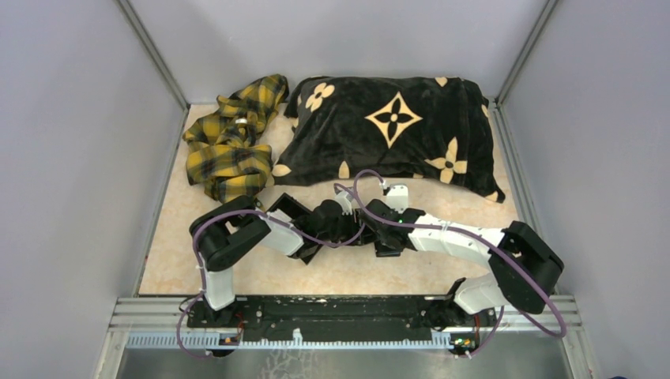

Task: Put the credit cards into the card holder
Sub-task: Close the card holder at the center of the board.

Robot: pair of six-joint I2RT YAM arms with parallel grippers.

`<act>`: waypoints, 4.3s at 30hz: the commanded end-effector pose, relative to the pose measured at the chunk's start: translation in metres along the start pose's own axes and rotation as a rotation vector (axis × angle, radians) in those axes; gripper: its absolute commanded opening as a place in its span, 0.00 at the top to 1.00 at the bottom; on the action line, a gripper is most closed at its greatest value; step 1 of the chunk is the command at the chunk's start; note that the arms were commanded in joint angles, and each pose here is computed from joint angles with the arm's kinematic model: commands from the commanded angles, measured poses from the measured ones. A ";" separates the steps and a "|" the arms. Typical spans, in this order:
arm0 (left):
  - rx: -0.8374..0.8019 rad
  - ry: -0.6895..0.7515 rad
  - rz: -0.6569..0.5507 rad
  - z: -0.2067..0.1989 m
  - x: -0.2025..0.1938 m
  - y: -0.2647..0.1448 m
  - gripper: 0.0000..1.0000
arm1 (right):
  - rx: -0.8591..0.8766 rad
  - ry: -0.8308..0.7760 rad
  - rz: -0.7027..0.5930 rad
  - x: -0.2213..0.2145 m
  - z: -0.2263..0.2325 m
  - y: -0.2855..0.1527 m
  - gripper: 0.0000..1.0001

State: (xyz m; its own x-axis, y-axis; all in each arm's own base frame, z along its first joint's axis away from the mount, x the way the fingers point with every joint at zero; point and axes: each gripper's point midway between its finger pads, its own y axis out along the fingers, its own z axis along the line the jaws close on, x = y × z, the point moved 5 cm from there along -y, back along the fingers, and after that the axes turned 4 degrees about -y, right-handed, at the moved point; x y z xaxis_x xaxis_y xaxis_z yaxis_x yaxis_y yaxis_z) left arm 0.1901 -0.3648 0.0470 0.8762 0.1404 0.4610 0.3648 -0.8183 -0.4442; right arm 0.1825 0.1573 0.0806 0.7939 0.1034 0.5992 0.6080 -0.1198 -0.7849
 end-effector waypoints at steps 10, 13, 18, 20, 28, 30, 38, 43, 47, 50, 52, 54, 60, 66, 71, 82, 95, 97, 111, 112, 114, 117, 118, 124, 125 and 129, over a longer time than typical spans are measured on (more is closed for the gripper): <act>0.297 -0.022 0.193 0.078 -0.054 -0.014 0.55 | 0.030 -0.011 -0.042 0.018 0.015 -0.005 1.00; 0.295 -0.026 0.196 0.080 -0.056 -0.014 0.56 | 0.034 -0.016 -0.042 0.021 0.017 -0.005 1.00; 0.295 -0.029 0.199 0.082 -0.058 -0.015 0.57 | 0.029 -0.025 -0.041 0.021 0.018 -0.005 1.00; 0.294 -0.029 0.199 0.082 -0.058 -0.014 0.58 | 0.030 -0.028 -0.043 0.021 0.018 -0.006 1.00; 0.287 -0.029 0.200 0.082 -0.058 -0.014 0.60 | 0.024 -0.044 -0.023 0.018 0.020 -0.002 1.00; 0.286 -0.028 0.201 0.082 -0.058 -0.014 0.60 | 0.027 -0.045 -0.022 0.018 0.022 -0.002 1.00; 0.281 -0.027 0.204 0.082 -0.059 -0.014 0.62 | 0.028 -0.060 -0.016 0.019 0.026 -0.001 1.00; 0.282 -0.027 0.205 0.084 -0.060 -0.014 0.64 | 0.031 -0.071 -0.008 0.018 0.030 0.001 1.00; 0.278 -0.030 0.206 0.084 -0.061 -0.015 0.65 | 0.026 -0.082 0.007 0.015 0.031 0.005 1.00; 0.276 -0.030 0.209 0.085 -0.062 -0.015 0.65 | 0.028 -0.091 0.021 0.011 0.033 0.007 1.00; 0.276 -0.031 0.209 0.086 -0.063 -0.015 0.65 | 0.030 -0.095 0.030 0.008 0.034 0.009 1.00; 0.275 -0.032 0.208 0.086 -0.062 -0.014 0.65 | 0.031 -0.098 0.038 0.004 0.034 0.010 1.00; 0.273 -0.034 0.210 0.087 -0.063 -0.014 0.66 | 0.040 -0.109 0.070 -0.009 0.038 0.016 1.00; 0.274 -0.038 0.212 0.088 -0.064 -0.014 0.66 | 0.052 -0.121 0.102 -0.023 0.045 0.024 1.00; 0.274 -0.039 0.213 0.089 -0.065 -0.015 0.67 | 0.069 -0.134 0.114 -0.029 0.054 0.027 1.00; 0.263 -0.049 0.219 0.091 -0.068 -0.014 0.73 | 0.078 -0.198 0.172 -0.060 0.078 0.038 1.00; 0.255 -0.057 0.221 0.089 -0.068 -0.014 0.78 | 0.129 -0.168 0.228 -0.107 0.099 0.037 1.00; 0.254 -0.060 0.220 0.088 -0.068 -0.014 0.78 | 0.139 -0.161 0.240 -0.115 0.101 0.038 1.00; 0.254 -0.069 0.232 0.087 -0.070 -0.012 0.85 | 0.217 -0.154 0.301 -0.151 0.125 0.048 1.00; 0.253 -0.069 0.233 0.087 -0.070 -0.012 0.86 | 0.222 -0.158 0.305 -0.153 0.126 0.048 1.00; 0.252 -0.072 0.237 0.087 -0.072 -0.011 0.86 | 0.238 -0.156 0.317 -0.157 0.129 0.048 1.00; 0.252 -0.073 0.240 0.088 -0.072 -0.010 0.87 | 0.236 -0.154 0.331 -0.162 0.129 0.050 1.00; 0.253 -0.073 0.242 0.088 -0.073 -0.010 0.87 | 0.237 -0.152 0.336 -0.164 0.128 0.050 1.00; 0.262 -0.071 0.232 0.088 -0.071 -0.013 0.83 | 0.203 -0.154 0.299 -0.157 0.123 0.045 0.91; 0.269 -0.072 0.225 0.088 -0.070 -0.014 0.79 | 0.186 -0.158 0.276 -0.150 0.121 0.042 0.86; 0.288 -0.064 0.205 0.085 -0.064 -0.017 0.65 | 0.180 -0.151 0.175 -0.120 0.120 0.025 0.73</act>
State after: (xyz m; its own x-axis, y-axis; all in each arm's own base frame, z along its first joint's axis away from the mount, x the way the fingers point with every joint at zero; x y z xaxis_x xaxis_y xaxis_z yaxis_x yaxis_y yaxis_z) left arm 0.1913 -0.3635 0.0349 0.8827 0.1814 0.4335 0.3598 -0.8543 -0.3751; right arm 0.1805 0.1916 0.0438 0.5342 0.5019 0.6802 0.8453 -0.3245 -0.4245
